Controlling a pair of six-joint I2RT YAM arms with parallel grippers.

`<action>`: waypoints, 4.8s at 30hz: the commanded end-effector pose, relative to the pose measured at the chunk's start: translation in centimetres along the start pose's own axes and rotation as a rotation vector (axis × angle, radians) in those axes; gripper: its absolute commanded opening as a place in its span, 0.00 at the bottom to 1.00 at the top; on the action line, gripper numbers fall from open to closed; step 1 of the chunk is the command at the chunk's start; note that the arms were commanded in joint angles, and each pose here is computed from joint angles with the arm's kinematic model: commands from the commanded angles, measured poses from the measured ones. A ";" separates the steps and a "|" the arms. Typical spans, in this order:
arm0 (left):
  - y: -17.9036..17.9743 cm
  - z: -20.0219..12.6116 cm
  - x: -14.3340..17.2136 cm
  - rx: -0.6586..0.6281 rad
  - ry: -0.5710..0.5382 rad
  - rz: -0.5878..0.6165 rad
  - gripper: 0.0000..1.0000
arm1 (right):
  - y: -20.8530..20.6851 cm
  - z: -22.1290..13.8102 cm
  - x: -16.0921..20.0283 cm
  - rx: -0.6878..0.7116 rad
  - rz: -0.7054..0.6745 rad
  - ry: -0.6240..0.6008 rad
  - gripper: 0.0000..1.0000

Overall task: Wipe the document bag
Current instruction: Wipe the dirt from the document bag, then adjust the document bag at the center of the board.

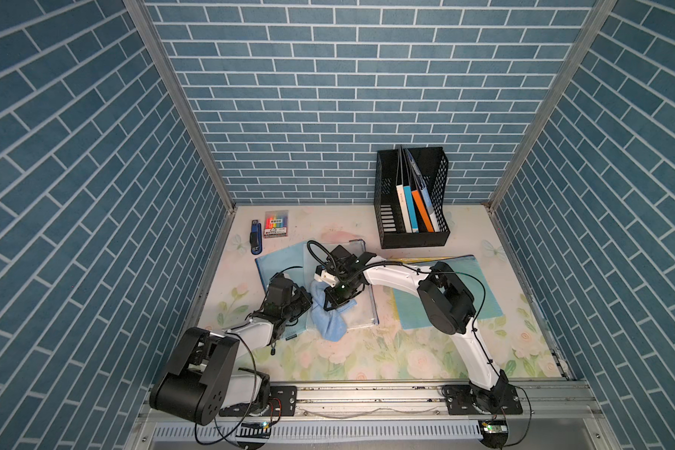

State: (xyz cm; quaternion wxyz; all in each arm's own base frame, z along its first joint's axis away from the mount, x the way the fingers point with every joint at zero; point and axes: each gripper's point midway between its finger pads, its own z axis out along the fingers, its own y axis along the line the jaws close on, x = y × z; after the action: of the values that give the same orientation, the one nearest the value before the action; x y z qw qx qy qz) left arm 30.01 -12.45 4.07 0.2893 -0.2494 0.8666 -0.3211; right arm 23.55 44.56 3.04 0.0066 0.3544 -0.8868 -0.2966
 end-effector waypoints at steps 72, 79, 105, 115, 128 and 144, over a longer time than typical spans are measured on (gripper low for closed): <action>-38.7 -8.3 13.6 -0.165 -0.058 1.747 0.00 | -19.1 -46.3 11.5 0.577 0.588 -0.858 0.07; -37.9 -6.4 14.4 -0.467 -0.330 2.060 0.00 | -21.2 -46.1 13.8 0.562 0.690 -0.871 0.06; -27.6 -1.3 27.8 0.052 -0.241 2.327 0.00 | -24.0 -43.6 18.4 0.496 0.854 -0.887 0.06; -21.9 0.7 29.8 0.076 -0.029 2.319 0.06 | -24.9 -41.1 19.0 0.468 0.886 -0.818 0.05; -19.3 1.4 31.7 0.175 0.129 2.235 0.44 | -21.1 -35.4 12.5 0.434 0.662 -0.658 0.04; -14.3 -2.3 26.5 0.148 0.214 1.844 0.81 | -11.1 -24.1 -3.6 0.282 0.156 -0.484 0.05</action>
State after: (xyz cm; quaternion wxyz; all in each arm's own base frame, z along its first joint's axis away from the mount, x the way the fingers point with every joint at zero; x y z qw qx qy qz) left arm 13.46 -39.20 6.66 0.3742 0.6279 0.6824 -0.0134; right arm 38.06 24.35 17.80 -0.2261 0.1504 -0.9337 -0.2335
